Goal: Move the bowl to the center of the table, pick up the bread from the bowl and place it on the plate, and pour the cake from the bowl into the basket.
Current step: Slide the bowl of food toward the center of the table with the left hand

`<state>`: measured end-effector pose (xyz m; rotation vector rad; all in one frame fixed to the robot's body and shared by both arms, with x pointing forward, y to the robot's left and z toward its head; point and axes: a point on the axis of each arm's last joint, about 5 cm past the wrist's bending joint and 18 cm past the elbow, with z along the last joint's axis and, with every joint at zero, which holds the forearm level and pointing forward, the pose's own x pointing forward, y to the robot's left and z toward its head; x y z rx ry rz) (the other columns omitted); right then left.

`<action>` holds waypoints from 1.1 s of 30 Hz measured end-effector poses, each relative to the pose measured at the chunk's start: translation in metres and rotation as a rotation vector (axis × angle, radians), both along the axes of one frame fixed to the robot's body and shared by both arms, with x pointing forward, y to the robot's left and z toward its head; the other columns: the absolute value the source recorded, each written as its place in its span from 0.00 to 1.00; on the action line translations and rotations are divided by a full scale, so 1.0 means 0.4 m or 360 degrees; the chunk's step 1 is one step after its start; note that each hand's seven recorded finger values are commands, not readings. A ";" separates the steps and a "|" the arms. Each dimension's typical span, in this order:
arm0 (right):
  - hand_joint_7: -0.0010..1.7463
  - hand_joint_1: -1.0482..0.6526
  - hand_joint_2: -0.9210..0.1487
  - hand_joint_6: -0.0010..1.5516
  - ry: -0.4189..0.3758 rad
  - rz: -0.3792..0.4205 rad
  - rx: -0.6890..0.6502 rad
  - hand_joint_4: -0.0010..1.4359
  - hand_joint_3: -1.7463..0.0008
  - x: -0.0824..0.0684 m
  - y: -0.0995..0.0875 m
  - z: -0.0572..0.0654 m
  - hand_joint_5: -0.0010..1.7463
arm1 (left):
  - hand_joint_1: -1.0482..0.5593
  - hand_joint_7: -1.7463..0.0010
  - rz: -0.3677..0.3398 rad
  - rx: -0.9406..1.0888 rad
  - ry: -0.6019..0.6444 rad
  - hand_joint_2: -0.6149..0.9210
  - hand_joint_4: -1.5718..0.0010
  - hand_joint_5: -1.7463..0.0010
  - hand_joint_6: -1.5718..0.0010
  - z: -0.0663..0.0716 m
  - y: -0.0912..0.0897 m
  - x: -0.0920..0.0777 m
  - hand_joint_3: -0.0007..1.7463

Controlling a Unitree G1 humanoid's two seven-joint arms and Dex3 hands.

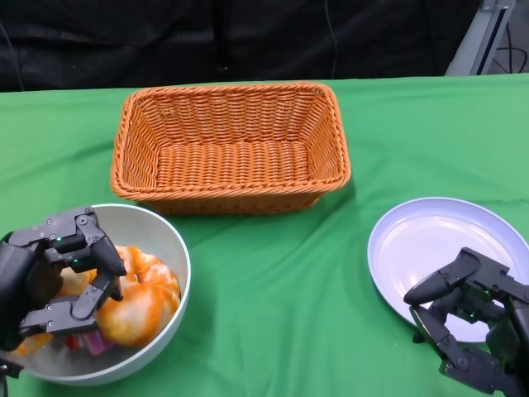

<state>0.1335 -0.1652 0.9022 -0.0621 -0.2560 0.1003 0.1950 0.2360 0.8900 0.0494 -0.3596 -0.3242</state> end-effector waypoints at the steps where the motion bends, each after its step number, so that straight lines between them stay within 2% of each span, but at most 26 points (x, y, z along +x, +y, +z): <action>1: 0.67 0.46 0.19 0.46 0.0000 0.0000 0.0000 0.56 0.64 0.000 0.000 0.000 0.85 | 0.66 0.27 0.0000 0.0000 0.0000 0.78 0.50 0.09 0.49 0.000 0.000 0.000 0.59; 25: 0.67 0.45 0.17 0.46 0.0002 -0.0003 -0.0001 0.54 0.66 0.000 0.000 -0.001 0.85 | 0.65 0.29 0.0013 -0.0038 0.0000 0.81 0.51 0.10 0.49 -0.001 0.003 -0.001 0.55; 29: 0.67 0.46 0.17 0.46 0.0005 -0.0001 0.0002 0.54 0.66 -0.001 0.001 -0.001 0.85 | 0.63 0.31 0.0047 -0.0092 -0.0004 0.81 0.53 0.11 0.49 0.002 0.011 -0.002 0.54; 33: 0.67 0.47 0.17 0.46 0.0008 0.0004 0.0004 0.54 0.65 -0.002 0.003 -0.002 0.85 | 0.62 0.34 0.0139 -0.0160 -0.0059 0.82 0.54 0.12 0.50 0.014 0.024 0.005 0.54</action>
